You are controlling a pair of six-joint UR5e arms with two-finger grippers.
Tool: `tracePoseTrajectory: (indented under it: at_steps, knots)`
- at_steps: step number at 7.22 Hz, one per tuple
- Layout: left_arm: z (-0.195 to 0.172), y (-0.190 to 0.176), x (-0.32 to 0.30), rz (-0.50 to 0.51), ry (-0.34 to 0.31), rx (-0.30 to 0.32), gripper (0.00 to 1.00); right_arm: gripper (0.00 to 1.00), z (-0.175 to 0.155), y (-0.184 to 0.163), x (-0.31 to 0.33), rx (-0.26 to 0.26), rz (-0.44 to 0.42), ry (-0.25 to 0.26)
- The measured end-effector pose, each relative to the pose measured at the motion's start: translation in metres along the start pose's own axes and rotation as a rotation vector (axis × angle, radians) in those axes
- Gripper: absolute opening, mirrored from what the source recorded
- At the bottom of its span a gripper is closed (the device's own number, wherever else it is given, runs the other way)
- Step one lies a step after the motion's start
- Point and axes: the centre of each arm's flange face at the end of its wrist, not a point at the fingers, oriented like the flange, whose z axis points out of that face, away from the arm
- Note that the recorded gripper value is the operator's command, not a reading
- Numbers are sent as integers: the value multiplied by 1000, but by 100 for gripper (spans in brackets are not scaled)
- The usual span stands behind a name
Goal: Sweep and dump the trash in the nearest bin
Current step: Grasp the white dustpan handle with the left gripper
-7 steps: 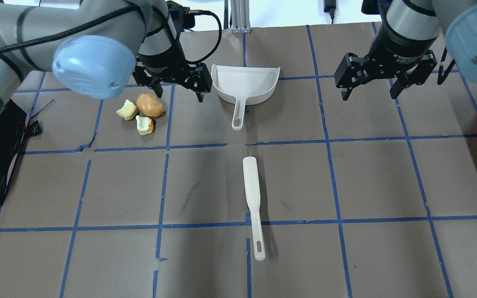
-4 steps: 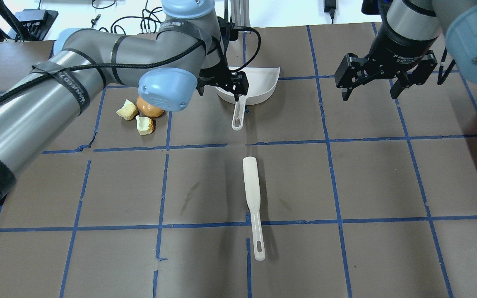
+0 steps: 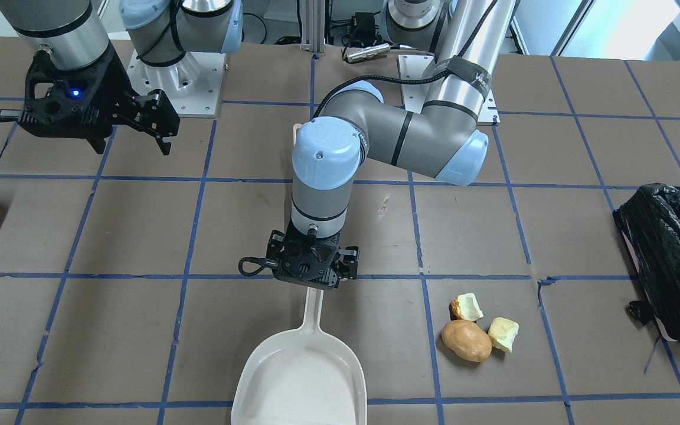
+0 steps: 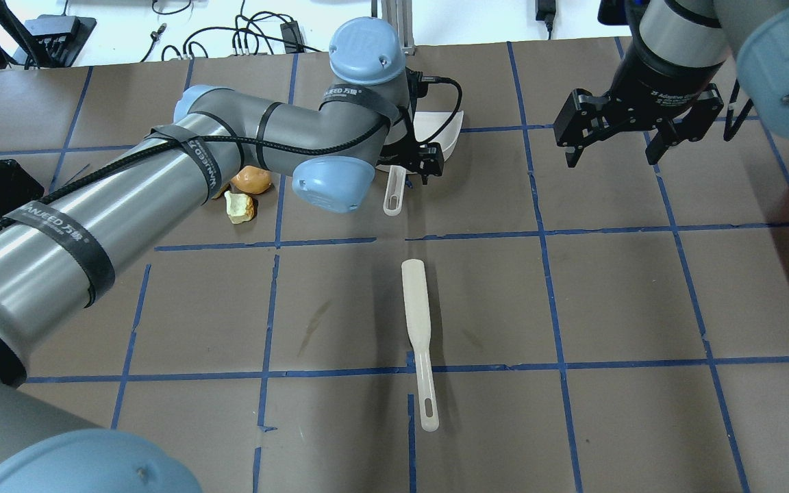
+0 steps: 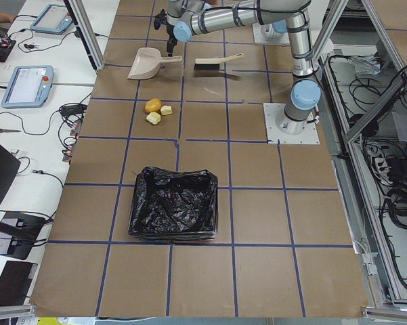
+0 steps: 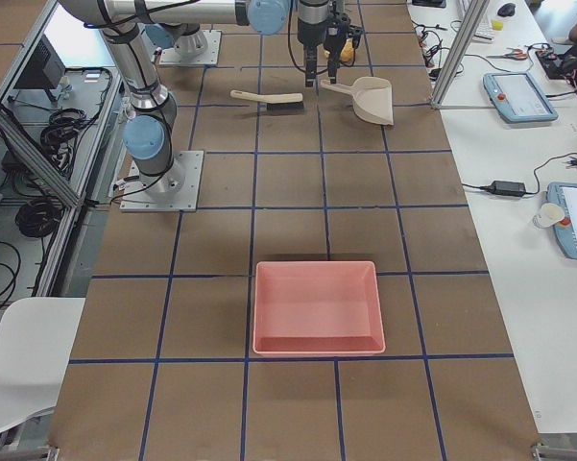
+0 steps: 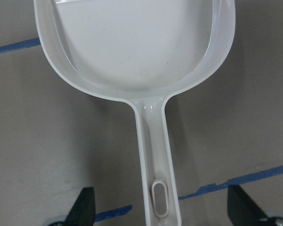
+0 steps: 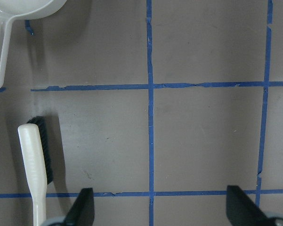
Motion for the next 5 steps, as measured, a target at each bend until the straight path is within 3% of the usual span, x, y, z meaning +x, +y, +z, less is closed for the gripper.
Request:
tracePoseTrajectory:
  at_steps: [5]
  knots:
    - [32,15,-5,54,-11,30,98,100,-1,0,-1,3,-12,-11]
